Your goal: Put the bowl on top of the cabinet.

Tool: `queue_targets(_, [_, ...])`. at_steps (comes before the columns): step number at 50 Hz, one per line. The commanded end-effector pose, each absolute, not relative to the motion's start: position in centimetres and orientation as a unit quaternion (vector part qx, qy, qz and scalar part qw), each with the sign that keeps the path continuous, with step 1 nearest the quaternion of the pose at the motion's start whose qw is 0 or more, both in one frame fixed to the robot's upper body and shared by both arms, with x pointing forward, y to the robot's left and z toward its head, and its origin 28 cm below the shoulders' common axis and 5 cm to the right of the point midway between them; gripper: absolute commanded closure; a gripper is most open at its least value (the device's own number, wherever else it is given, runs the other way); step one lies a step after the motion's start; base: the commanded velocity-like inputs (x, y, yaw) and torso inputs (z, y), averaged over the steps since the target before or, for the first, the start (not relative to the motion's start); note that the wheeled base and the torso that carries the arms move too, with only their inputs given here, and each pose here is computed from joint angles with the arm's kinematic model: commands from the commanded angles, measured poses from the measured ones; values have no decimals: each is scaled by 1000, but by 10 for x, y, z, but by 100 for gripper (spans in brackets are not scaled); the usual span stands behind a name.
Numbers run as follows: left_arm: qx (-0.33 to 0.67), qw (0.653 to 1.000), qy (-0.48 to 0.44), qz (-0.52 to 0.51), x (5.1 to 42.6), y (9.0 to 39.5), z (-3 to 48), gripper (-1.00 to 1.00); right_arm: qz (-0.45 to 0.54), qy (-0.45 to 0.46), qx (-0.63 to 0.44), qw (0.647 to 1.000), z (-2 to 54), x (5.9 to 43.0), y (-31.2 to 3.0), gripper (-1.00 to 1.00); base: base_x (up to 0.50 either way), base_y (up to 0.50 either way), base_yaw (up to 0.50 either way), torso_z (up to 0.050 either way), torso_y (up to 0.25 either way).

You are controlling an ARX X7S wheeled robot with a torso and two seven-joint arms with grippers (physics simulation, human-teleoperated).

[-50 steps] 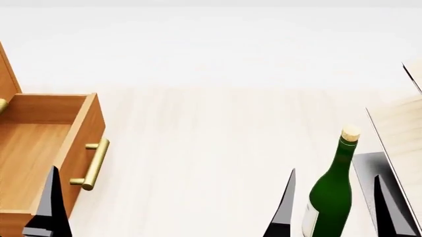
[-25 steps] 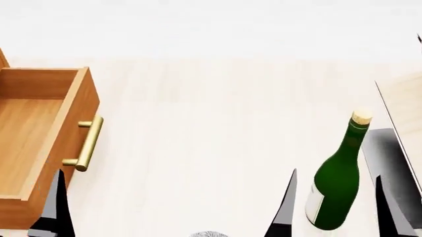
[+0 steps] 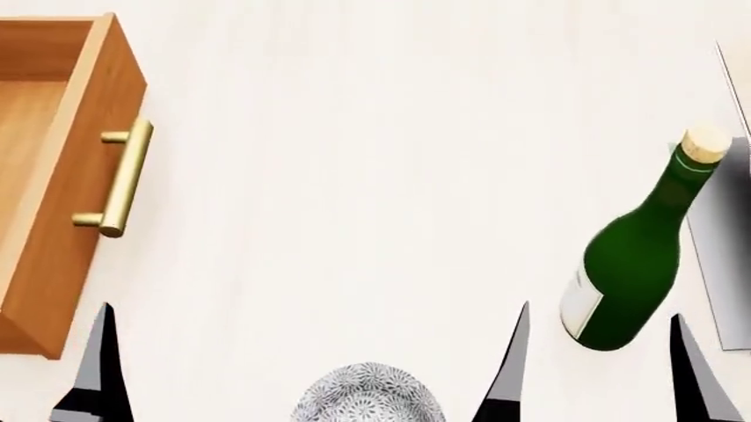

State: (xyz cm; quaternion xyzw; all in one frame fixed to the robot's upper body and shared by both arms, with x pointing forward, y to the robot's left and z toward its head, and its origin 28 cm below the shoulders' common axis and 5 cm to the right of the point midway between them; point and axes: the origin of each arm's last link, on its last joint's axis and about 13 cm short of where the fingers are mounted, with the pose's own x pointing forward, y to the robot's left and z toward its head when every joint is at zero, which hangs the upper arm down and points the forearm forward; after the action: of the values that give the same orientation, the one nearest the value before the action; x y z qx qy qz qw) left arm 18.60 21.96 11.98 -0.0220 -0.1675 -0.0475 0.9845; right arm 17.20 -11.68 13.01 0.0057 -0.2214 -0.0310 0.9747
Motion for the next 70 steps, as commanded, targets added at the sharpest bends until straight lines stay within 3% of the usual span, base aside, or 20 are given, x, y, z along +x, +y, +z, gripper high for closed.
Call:
queue_targets(1, [-21, 984, -172, -47, 187, 221, 121, -100, -36, -221, -1, 975, 130, 173, -119, -100, 0, 0, 0, 9, -250])
queue_targets(16, [-26, 987, -152, -56, 189, 222, 126, -100, -36, -220, -1, 975, 129, 172, -119, -100, 0, 0, 0, 6, -156])
queue_targets(26, [30, 969, -183, -164, 204, 215, 196, -100, -35, -215, 3, 976, 129, 173, -120, -100, 0, 0, 0, 0, 0])
queue_targets(35, [127, 952, -166, -224, 228, 205, 224, -100, -34, -212, 0, 977, 129, 170, -122, -100, 0, 0, 0, 0, 0])
queue_targets(48, [266, 889, -109, -355, 249, 189, 258, -100, -37, -211, -5, 977, 129, 170, -123, -100, 0, 0, 0, 0, 0])
queue_targets(62, [397, 788, -6, -471, 267, 172, 255, -100, -34, -205, -10, 978, 125, 170, -124, -100, 0, 0, 0, 0, 0])
queue_targets(70, [394, 771, 28, -499, 269, 168, 249, -100, -34, -204, -12, 978, 124, 170, -124, -100, 0, 0, 0, 0, 0])
